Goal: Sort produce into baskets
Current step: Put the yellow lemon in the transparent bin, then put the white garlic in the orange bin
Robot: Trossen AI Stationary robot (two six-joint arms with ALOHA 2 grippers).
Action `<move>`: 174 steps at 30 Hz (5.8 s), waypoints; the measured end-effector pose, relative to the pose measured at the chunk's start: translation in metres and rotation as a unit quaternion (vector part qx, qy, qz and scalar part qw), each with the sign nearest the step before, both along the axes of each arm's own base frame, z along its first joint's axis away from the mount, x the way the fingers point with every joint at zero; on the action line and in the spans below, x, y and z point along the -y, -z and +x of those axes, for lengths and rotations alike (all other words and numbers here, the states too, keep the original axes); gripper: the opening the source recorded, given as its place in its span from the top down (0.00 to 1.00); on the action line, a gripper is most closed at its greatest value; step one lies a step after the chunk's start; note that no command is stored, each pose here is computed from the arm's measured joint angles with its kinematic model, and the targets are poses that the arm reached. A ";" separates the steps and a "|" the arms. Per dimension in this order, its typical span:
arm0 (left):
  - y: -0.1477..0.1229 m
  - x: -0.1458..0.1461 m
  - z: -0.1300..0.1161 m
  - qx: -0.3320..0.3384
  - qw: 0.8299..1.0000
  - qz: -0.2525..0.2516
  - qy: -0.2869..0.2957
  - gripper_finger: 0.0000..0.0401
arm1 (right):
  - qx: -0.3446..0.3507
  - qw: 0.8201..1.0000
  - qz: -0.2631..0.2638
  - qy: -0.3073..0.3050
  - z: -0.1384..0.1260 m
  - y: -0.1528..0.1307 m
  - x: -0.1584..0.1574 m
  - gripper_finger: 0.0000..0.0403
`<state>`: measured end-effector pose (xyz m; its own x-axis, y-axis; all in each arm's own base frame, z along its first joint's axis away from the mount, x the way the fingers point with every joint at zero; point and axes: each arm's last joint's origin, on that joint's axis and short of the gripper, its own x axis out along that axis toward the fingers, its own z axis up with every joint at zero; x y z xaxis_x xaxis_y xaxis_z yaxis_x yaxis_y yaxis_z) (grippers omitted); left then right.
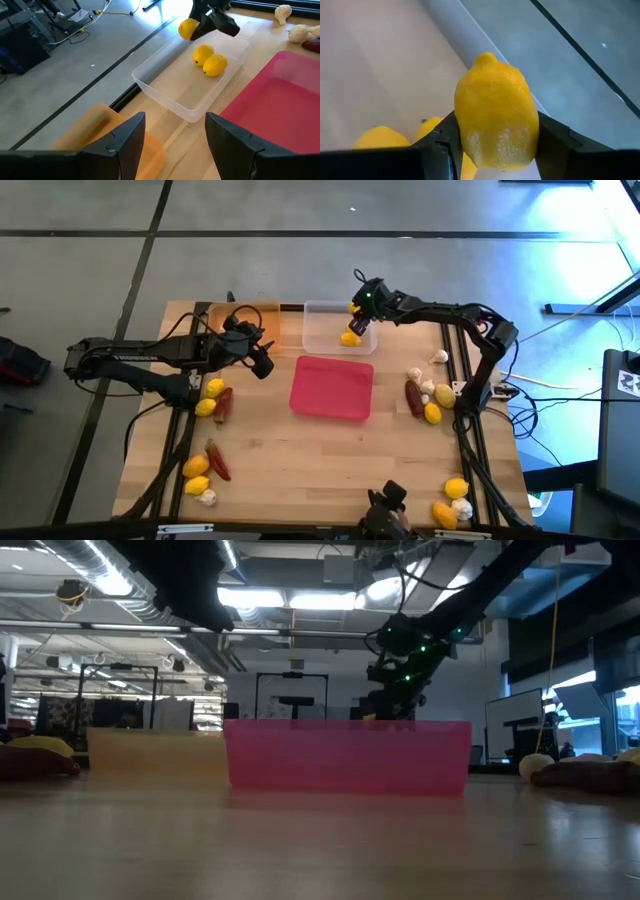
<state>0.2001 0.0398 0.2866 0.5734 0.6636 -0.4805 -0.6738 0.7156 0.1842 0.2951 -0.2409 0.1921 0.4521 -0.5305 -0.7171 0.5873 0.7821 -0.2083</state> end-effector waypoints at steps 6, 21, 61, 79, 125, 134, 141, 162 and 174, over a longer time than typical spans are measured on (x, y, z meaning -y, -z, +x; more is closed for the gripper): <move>0.000 0.000 0.000 0.000 1.000 0.000 0.000 0.49 | -0.009 1.000 0.000 0.005 0.000 0.004 0.001 0.52; 0.000 0.000 0.000 -0.001 1.000 0.001 0.001 0.49 | -0.016 1.000 0.006 0.005 -0.001 0.005 0.000 0.35; 0.000 0.000 0.000 -0.003 1.000 0.002 0.003 0.49 | -0.119 0.971 0.208 0.014 -0.103 -0.066 -0.197 0.34; 0.000 0.000 0.000 -0.002 1.000 0.001 0.002 0.49 | -0.153 0.958 0.198 0.142 -0.126 0.008 -0.204 0.34; 0.002 0.033 0.058 0.118 0.977 -0.019 0.178 0.49 | 0.278 0.951 0.020 -0.131 -0.072 -0.110 -0.205 0.71; 0.024 0.046 0.105 0.195 0.946 -0.038 0.256 0.49 | 0.359 0.893 -0.042 -0.266 -0.037 -0.117 -0.247 0.71; 0.039 0.052 0.126 0.243 0.923 -0.055 0.293 0.49 | 0.381 0.865 -0.070 -0.319 -0.013 -0.107 -0.272 0.71; 0.048 0.060 0.133 0.229 0.890 -0.097 0.383 0.49 | 0.362 0.853 -0.093 -0.365 -0.010 -0.102 -0.280 0.71; 0.038 0.060 0.133 0.283 0.876 -0.099 0.377 0.49 | 0.362 0.855 -0.087 -0.361 -0.001 -0.092 -0.281 0.71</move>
